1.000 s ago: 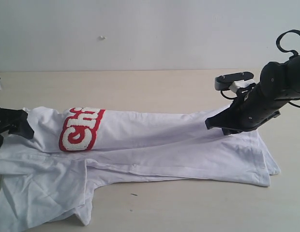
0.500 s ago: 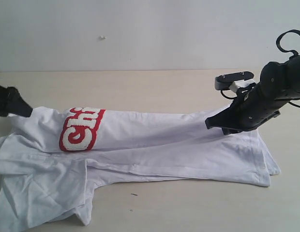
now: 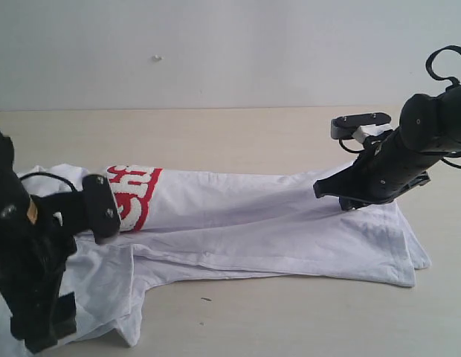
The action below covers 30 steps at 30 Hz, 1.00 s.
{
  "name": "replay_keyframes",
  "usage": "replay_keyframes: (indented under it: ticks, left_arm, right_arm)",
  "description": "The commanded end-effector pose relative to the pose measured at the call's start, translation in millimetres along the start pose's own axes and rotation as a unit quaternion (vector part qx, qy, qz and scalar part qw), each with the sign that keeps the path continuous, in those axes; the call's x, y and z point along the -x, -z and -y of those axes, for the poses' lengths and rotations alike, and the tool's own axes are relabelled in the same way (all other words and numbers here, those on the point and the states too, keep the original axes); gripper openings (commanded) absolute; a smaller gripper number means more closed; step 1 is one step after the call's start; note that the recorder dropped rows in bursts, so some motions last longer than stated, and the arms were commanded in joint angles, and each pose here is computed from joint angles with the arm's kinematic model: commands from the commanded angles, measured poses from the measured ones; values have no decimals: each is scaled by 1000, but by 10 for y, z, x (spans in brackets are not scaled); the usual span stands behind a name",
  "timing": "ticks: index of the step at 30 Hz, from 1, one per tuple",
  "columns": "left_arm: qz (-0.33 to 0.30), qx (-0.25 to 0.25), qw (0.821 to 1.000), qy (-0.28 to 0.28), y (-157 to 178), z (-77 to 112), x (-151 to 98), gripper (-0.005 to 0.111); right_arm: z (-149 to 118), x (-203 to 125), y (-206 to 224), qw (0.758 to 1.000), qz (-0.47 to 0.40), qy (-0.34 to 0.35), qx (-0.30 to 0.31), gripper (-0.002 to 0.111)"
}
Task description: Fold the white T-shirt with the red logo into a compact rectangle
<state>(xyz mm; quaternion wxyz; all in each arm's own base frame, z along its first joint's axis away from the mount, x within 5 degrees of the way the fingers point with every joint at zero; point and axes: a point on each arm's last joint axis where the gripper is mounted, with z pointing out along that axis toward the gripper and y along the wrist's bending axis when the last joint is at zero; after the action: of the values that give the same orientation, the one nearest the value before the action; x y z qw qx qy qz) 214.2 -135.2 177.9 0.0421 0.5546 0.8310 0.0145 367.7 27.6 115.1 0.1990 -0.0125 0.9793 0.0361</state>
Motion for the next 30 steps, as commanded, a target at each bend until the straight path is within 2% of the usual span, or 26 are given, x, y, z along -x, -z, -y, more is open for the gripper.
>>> replay_keyframes:
  ticks: [1,4,5,8,9,12,16,18,20,24,30]
  left_arm:
    - [-10,9,1000,-25,-96,324,38,74]
    - [-8,18,998,-55,-225,470,-9,74]
    - [-5,41,998,-55,-277,458,-45,74]
    - [-14,154,988,-13,-280,263,-110,74]
    - [-5,172,985,-1,-269,231,-97,74]
    - [33,143,989,16,-307,300,-53,74]
    - [-8,139,990,17,-273,409,-101,74]
    - [-9,105,994,18,-261,520,-96,74]
    - [9,68,997,-19,-300,597,-51,74]
    - [7,74,997,-32,-439,577,-34,74]
    - [-33,101,994,-18,-608,411,-73,74]
  right_arm:
    - [10,14,27,1000,3,-2,2,22]
    - [10,16,27,1000,4,-2,2,22]
    - [10,16,27,1000,4,-2,2,22]
    - [9,10,27,1000,1,-2,2,22]
    - [9,8,27,1000,0,-2,2,22]
    - [9,3,25,1000,-1,-1,2,22]
    - [10,4,25,1000,0,-1,2,22]
    - [9,8,25,1000,2,-2,2,22]
    - [10,10,25,1000,3,-1,2,22]
    - [9,6,25,1000,1,-2,3,22]
    - [8,1,25,1000,-2,-2,3,22]
